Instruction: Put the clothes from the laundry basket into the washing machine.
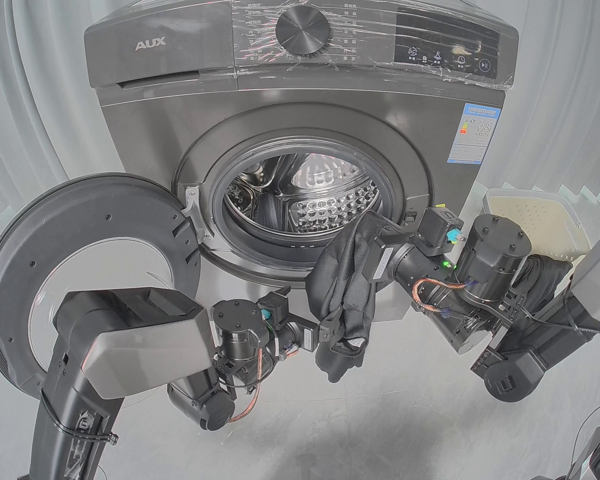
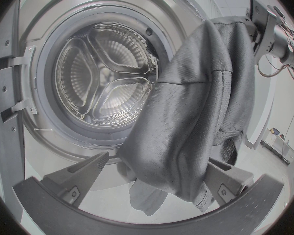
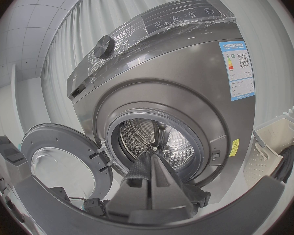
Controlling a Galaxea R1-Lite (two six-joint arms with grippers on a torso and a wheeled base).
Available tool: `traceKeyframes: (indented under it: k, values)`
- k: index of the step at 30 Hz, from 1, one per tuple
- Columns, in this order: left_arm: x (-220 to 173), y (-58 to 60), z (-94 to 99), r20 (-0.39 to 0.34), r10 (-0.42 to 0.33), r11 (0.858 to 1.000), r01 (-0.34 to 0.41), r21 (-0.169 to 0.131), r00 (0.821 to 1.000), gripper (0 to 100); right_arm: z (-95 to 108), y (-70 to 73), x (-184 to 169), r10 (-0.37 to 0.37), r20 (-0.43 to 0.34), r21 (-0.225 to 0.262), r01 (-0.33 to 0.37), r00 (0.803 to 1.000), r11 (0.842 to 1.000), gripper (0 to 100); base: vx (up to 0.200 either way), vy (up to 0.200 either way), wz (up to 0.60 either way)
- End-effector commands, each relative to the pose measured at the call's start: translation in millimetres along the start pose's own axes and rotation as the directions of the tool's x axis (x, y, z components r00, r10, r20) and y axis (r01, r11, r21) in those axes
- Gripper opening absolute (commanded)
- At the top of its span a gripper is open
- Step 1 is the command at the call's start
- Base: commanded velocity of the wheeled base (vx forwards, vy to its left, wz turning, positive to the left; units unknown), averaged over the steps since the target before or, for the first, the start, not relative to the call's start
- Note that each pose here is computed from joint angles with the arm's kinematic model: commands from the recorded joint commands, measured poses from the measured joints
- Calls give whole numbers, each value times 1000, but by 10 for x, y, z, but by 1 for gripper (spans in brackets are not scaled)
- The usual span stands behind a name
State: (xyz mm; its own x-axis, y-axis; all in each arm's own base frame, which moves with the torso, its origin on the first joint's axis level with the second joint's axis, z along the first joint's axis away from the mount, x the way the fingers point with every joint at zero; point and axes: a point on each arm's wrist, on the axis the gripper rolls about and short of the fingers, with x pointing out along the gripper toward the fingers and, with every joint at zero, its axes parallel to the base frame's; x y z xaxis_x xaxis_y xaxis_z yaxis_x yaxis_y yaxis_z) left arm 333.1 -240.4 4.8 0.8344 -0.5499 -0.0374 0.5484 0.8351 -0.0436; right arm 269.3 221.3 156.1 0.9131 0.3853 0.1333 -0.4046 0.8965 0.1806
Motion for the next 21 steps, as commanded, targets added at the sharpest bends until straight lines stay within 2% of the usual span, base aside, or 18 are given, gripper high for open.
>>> traceKeyframes:
  k: [1,10,19,20,21]
  values:
    - [5,30,2,3,23,1000,-23,-9,1000,100,4,-6,-1,-2,1,0,2,1000,1000,0,0,0,0]
    - [10,21,61,20,24,999,-23,-25,1000,100,-15,1,-6,1,-5,0,-1,1000,1000,0,0,0,0]
    - [58,11,86,41,20,999,-18,-26,999,100,-21,21,-14,6,-8,1,-6,1000,1000,0,0,0,0]
    - [63,11,92,44,19,999,-18,-27,999,0,-20,19,-20,6,-8,1,-6,1000,1000,0,0,0,0]
    - [63,11,92,44,19,999,-18,-28,999,0,-30,15,-27,6,-12,-1,-6,1000,1000,0,0,0,0]
